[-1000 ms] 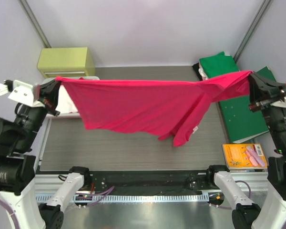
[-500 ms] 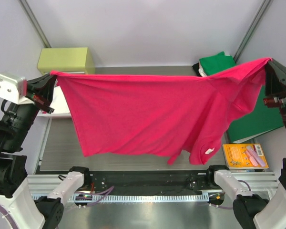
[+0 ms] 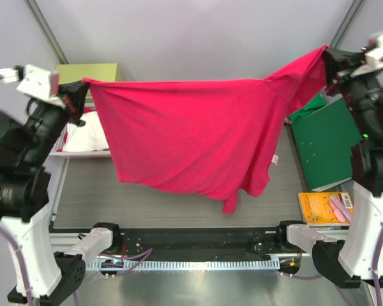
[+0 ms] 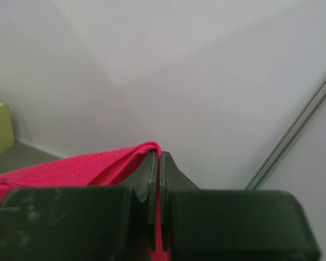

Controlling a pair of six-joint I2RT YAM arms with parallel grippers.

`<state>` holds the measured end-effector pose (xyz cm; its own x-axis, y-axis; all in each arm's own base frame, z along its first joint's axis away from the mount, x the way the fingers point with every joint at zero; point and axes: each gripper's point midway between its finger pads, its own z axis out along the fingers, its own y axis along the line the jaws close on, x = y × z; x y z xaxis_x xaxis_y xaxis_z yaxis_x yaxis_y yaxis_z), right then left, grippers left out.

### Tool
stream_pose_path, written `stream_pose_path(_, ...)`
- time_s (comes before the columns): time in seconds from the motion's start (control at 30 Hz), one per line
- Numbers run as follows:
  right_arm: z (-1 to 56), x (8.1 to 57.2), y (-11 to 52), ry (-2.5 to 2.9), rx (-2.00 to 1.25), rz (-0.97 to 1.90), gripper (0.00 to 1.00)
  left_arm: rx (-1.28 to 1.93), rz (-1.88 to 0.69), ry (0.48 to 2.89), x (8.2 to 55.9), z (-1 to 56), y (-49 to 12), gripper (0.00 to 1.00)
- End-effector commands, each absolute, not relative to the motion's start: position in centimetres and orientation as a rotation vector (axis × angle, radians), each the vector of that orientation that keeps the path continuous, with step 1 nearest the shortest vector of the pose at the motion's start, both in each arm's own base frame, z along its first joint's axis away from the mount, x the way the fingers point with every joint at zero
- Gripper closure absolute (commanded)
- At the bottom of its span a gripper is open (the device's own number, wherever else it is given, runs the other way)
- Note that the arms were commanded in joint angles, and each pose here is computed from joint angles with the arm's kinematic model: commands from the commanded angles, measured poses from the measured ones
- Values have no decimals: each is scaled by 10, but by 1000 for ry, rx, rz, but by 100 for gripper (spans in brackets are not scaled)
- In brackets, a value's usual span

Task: Fold and stack the t-shirts
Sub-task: Flatten out the tshirt

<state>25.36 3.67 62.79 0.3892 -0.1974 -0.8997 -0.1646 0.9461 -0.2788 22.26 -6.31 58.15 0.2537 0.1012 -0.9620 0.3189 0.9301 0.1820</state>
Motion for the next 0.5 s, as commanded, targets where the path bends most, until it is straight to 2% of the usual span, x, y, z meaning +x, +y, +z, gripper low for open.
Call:
stream_pose_path(0.0,593,302,33,1235,-333,-26,99,365,-134,1394,274,550,-63,100)
stream_pose_path(0.17,604,269,28,1220,-322,-56,99,362,-136,1372,252,561,-61,100)
stream_pose_path(0.47,641,164,36,1092,-329,-24,99,343,-113,1272,182,589,-51,100)
